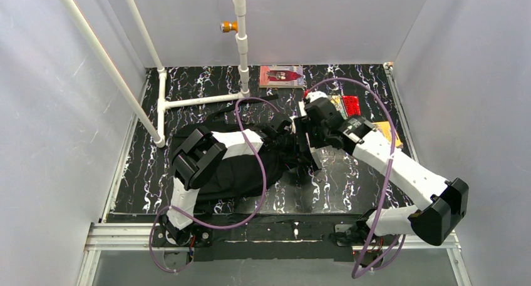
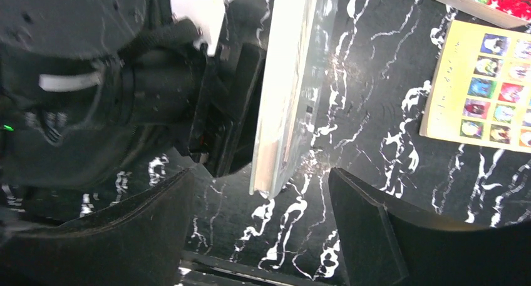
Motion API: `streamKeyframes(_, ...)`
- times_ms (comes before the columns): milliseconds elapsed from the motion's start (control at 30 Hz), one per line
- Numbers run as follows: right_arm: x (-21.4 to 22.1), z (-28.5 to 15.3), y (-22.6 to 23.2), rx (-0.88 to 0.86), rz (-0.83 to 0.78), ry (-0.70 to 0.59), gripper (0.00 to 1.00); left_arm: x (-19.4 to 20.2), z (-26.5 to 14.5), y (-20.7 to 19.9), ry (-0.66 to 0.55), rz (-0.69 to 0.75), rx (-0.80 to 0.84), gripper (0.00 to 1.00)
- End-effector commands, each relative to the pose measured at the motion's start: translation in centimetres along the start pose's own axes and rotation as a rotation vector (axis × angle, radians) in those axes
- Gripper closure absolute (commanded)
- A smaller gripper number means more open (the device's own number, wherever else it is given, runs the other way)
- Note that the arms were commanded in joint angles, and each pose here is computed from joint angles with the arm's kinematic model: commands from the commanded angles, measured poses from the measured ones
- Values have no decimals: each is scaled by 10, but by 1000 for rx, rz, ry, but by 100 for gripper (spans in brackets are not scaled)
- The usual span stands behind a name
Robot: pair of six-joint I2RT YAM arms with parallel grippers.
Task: Pack the student bag
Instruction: Pick up the book from the center of the board.
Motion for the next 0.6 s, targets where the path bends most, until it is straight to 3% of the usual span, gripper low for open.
streamKeyframes(0, 9, -1, -10, 170, -40, -83, 15, -13, -11, -16, -31, 12, 26, 37)
streamKeyframes(267, 19, 1, -14, 412, -145, -175, 23, -12, -12, -16, -29, 1, 20, 36)
streamKeyframes(367, 22, 6, -14, 415, -152, -193, 31, -13, -12, -17, -29, -2, 21, 36)
streamKeyframes(567, 30, 24, -11, 393, -158, -210, 31, -13, -12, -17, -30, -8, 21, 36)
Point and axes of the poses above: each gripper's point midway between its finger pads, its own z axis out along the fingers, its own y axis along the line the jaws close on, x = y × z, the point moved 3 cm from there along -z, back along the fingers, and after that the axes turned 4 degrees about z, right-handed, at the moved point
